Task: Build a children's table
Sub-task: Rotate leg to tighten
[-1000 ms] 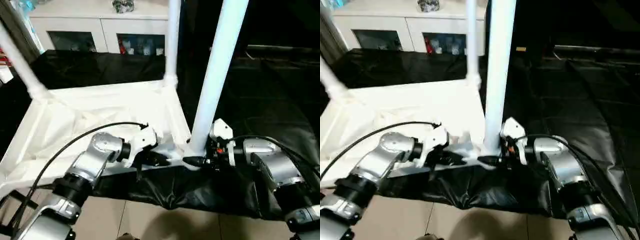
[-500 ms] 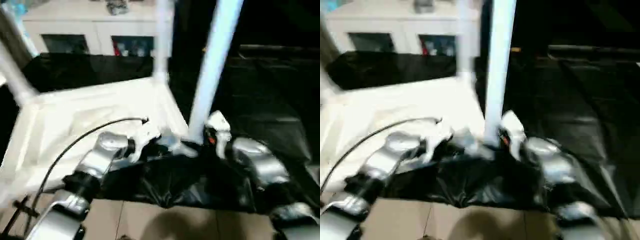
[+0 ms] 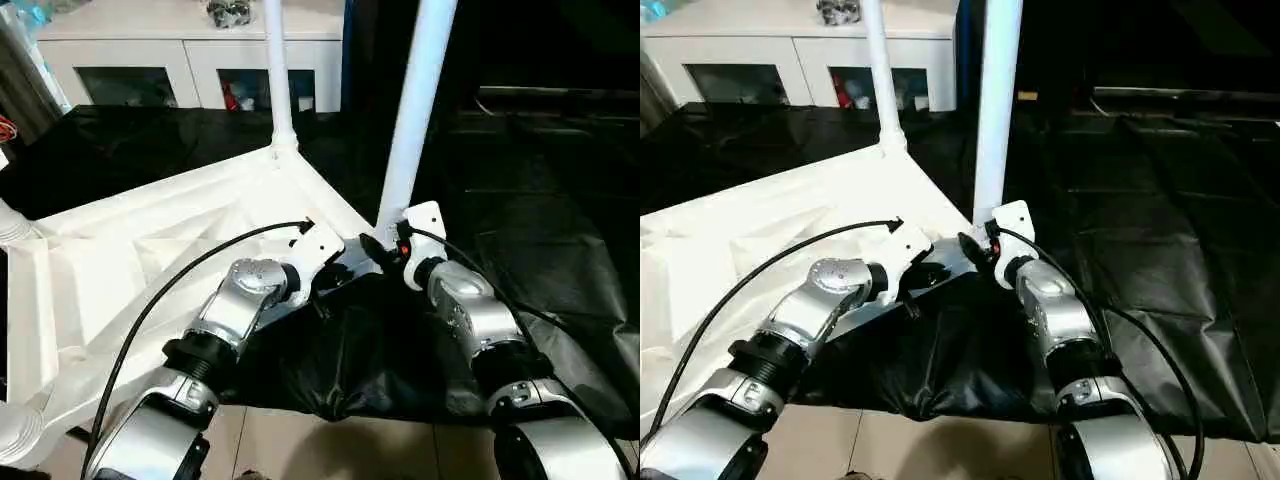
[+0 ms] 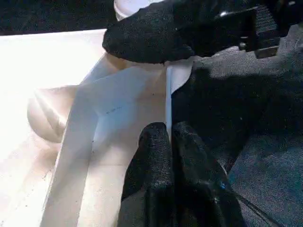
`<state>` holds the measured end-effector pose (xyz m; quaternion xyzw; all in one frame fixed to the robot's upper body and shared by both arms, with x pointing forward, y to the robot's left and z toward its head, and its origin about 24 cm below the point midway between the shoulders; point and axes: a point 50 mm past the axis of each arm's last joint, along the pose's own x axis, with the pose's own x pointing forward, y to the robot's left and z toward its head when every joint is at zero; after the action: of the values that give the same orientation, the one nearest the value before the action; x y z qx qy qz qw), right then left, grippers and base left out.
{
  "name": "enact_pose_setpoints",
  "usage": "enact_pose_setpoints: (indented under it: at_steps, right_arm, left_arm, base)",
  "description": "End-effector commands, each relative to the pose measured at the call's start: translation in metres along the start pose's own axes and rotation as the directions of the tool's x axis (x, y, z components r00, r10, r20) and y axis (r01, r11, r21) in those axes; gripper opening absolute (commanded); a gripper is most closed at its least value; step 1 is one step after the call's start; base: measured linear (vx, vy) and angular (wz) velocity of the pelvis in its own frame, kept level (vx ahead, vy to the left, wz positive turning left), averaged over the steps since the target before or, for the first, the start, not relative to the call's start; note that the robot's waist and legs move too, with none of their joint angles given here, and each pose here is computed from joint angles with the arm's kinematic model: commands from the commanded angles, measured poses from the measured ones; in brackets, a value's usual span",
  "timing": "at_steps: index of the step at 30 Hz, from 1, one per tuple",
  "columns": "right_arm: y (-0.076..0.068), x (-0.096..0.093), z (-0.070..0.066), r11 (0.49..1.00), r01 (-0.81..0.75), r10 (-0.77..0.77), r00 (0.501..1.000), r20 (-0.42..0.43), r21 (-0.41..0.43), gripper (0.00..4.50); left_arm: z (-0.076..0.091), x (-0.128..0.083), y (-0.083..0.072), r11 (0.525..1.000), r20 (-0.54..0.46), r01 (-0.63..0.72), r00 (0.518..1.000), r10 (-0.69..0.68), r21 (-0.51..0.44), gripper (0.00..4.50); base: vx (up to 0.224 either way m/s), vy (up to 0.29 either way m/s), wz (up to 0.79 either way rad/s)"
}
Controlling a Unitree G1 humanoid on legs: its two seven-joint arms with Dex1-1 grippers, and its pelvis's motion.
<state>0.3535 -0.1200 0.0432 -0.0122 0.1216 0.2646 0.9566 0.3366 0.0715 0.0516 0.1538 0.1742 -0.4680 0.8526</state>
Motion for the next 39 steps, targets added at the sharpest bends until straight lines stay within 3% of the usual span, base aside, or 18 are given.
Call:
enact_pose_setpoints:
  at_steps: [1, 4, 10, 13, 14, 21, 24, 33, 36, 39]
  right_arm:
    - [0.021, 0.004, -0.006, 0.989, -0.146, 0.145, 0.989, -0.020, -0.009, 3.79]
    - [0.010, -0.007, -0.004, 0.967, -0.240, 0.238, 0.971, -0.025, -0.082, 3.79]
    - [0.002, -0.022, -0.004, 0.919, -0.370, 0.366, 0.929, -0.060, -0.135, 3.79]
    - [0.001, -0.037, -0.005, 0.847, -0.515, 0.504, 0.857, -0.108, -0.134, 3.79]
    - [0.002, -0.046, -0.006, 0.796, -0.594, 0.580, 0.803, -0.134, -0.116, 3.79]
    - [0.005, -0.058, -0.001, 0.698, -0.708, 0.690, 0.705, -0.165, -0.108, 3.79]
    - [0.007, -0.063, -0.001, 0.659, -0.746, 0.722, 0.664, -0.193, -0.099, 3.43]
    - [0.012, -0.068, -0.011, 0.631, -0.771, 0.736, 0.631, -0.246, -0.088, 2.83]
    - [0.014, -0.067, -0.015, 0.655, -0.752, 0.723, 0.652, -0.230, -0.072, 2.80]
    - [0.013, -0.061, -0.016, 0.710, -0.700, 0.677, 0.708, -0.201, -0.076, 2.78]
  left_arm:
    - [0.026, 0.003, -0.011, 0.994, 0.144, 0.073, 0.986, -0.084, 0.077, 0.00]
    - [0.019, -0.006, -0.014, 0.982, 0.130, 0.160, 0.976, -0.173, 0.106, 0.00]
    - [0.011, -0.018, -0.014, 0.955, 0.096, 0.254, 0.958, -0.270, 0.151, 0.00]
    - [0.007, -0.026, -0.012, 0.940, 0.075, 0.297, 0.947, -0.312, 0.168, 0.00]
    - [0.005, -0.031, -0.010, 0.933, 0.069, 0.319, 0.940, -0.334, 0.168, 0.00]
    - [0.001, -0.041, -0.010, 0.902, 0.042, 0.399, 0.911, -0.411, 0.168, 0.00]
    - [-0.001, -0.044, -0.011, 0.884, 0.029, 0.437, 0.894, -0.447, 0.167, 0.00]
    - [-0.002, -0.045, -0.010, 0.882, 0.023, 0.442, 0.892, -0.452, 0.165, 0.00]
    - [-0.001, -0.043, -0.009, 0.900, 0.042, 0.405, 0.908, -0.416, 0.159, 0.00]
    - [0.001, -0.039, -0.006, 0.922, 0.050, 0.359, 0.928, -0.369, 0.148, 0.00]
  base:
    - [0.000, 0.000, 0.00]
    - [0.000, 0.000, 0.00]
    - [0.000, 0.000, 0.00]
    - [0.000, 0.000, 0.00]
    - [0.000, 0.000, 0.00]
    - [0.000, 0.000, 0.00]
    - [0.000, 0.000, 0.00]
    - [0.000, 0.000, 0.00]
    - [0.000, 0.000, 0.00]
    - [0.000, 0.000, 0.00]
